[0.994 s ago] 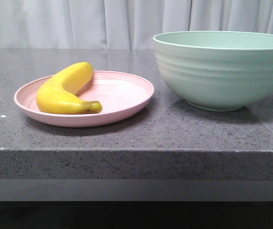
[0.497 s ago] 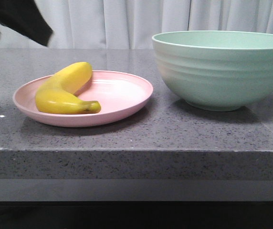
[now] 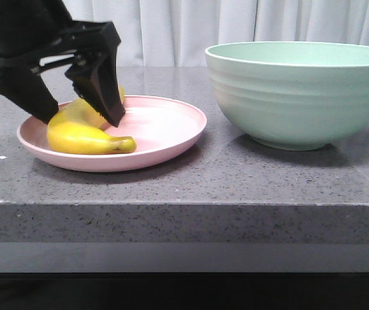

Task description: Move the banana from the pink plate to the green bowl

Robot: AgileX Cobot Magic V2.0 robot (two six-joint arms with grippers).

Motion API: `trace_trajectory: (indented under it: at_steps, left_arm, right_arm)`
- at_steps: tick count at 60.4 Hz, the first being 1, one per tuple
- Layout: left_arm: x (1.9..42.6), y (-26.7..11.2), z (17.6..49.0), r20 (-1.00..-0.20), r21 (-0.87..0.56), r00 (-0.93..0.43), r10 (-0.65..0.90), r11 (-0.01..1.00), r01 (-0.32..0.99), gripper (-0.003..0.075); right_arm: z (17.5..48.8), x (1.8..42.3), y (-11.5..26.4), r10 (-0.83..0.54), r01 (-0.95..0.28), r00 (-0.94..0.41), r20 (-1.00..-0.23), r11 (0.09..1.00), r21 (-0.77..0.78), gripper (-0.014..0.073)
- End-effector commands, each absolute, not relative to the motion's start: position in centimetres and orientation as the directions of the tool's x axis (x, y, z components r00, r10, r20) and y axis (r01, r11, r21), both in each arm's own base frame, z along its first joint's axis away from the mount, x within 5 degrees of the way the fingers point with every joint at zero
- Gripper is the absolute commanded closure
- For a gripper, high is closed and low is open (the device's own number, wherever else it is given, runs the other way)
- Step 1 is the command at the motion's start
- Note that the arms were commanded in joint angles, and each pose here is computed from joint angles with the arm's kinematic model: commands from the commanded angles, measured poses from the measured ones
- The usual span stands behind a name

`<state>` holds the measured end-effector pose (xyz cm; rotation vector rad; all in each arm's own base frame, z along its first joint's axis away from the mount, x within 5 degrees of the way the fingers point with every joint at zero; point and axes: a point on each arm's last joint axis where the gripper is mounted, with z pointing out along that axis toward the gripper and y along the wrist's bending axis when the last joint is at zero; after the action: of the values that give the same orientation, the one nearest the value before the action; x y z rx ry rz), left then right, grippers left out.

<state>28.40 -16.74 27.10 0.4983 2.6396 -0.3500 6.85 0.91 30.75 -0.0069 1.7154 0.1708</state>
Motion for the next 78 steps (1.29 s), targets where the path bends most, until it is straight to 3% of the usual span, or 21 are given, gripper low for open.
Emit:
trace_trajectory:
  at_steps: [1,15,32,46,54,63,70,78]
  left_arm:
    - [28.5,-17.1,28.9,-0.52,-0.192,-0.818,0.247,0.899,0.393,0.0142]
    - [28.7,-17.3,28.5,-0.509,-0.191,-0.824,0.25,0.9,0.391,0.0204]
    - [28.9,-17.2,28.4,-0.518,-0.177,-0.817,0.255,0.902,0.394,0.0405]
    - [29.7,-17.4,29.3,-0.594,-0.169,-0.77,0.234,0.899,0.403,0.0575]
    - [29.8,-17.6,32.4,-0.658,-0.175,-0.722,0.212,0.89,0.421,0.0626]
    - [28.2,-18.4,36.7,-0.75,-0.165,-0.625,0.218,0.853,0.495,0.0626]
    - [25.9,-19.5,38.8,-0.792,-0.165,-0.565,0.23,0.812,0.561,0.0626]
    - [23.7,-20.8,39.7,-0.804,-0.165,-0.534,0.261,0.765,0.622,0.0626]
  right_arm:
    - [32.5,7.0,0.8,0.086,-0.097,-0.06,-0.994,0.991,0.092,-0.0031]
    - [32.5,7.0,0.8,0.086,-0.097,-0.06,-0.994,0.991,0.092,-0.0031]
    - [32.5,7.0,0.8,0.086,-0.097,-0.06,-0.994,0.991,0.092,-0.0031]
    - [32.5,7.0,0.8,0.086,-0.097,-0.06,-0.994,0.991,0.092,-0.0031]
    - [32.4,6.9,0.8,0.096,-0.1,-0.078,-0.992,0.99,0.104,-0.0031]
    - [32.7,7.5,1.6,0.274,-0.143,-0.16,-0.948,0.944,0.297,-0.0031]
    - [33.8,8.9,2.6,0.514,-0.178,-0.249,-0.821,0.809,0.56,-0.0031]
    - [34.9,10.7,3.6,0.596,-0.21,-0.335,-0.73,0.708,0.674,-0.0025]
